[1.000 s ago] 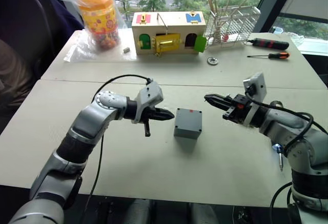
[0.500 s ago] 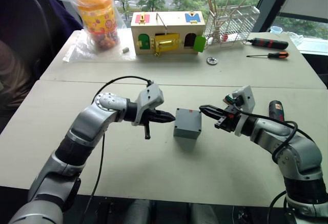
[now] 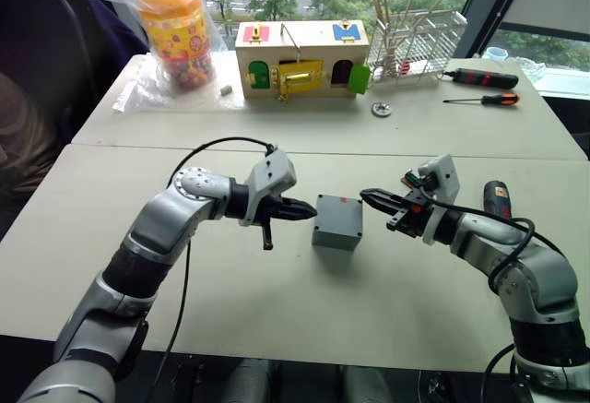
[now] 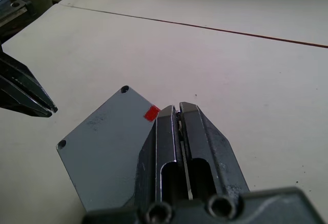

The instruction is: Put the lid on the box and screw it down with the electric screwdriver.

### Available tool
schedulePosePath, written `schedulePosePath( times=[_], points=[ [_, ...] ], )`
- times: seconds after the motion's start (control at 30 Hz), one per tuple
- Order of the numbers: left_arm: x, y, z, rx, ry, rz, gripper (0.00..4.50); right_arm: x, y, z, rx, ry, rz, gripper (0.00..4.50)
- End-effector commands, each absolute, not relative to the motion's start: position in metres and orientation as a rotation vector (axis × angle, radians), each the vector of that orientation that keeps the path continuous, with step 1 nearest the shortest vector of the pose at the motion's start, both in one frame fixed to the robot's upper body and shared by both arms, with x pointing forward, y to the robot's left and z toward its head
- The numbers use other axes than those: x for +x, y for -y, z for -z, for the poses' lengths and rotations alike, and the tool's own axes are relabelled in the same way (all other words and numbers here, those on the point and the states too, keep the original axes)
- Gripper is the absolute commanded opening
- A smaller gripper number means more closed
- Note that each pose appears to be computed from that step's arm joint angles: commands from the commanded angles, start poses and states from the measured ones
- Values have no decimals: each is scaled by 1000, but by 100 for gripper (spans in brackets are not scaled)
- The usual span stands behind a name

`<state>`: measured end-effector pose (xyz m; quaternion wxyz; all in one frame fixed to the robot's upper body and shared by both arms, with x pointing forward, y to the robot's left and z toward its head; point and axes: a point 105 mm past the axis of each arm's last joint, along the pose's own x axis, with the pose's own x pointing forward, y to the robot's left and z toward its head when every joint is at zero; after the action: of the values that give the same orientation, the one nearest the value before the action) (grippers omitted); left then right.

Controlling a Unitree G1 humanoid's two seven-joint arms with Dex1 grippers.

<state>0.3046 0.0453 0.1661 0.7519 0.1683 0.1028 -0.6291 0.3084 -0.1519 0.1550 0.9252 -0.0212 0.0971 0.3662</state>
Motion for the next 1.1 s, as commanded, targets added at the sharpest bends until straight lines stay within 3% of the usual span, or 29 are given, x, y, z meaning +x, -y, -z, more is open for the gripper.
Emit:
schedulePosePath(
  times=[0.03,0.87,0.97,1.1],
  points=[
    [304,-43,-175,388,-180,1378,0,306,148,-156,-46,-192,-774,3],
    [306,-40,-174,377,-171,1370,0,309,146,-152,-117,-195,-793,3],
    [305,-40,-174,376,-170,1371,0,306,145,-153,-118,-198,-805,93],
    [305,-39,-177,363,-160,1377,0,305,149,-157,-142,-198,-803,288]
  ],
)
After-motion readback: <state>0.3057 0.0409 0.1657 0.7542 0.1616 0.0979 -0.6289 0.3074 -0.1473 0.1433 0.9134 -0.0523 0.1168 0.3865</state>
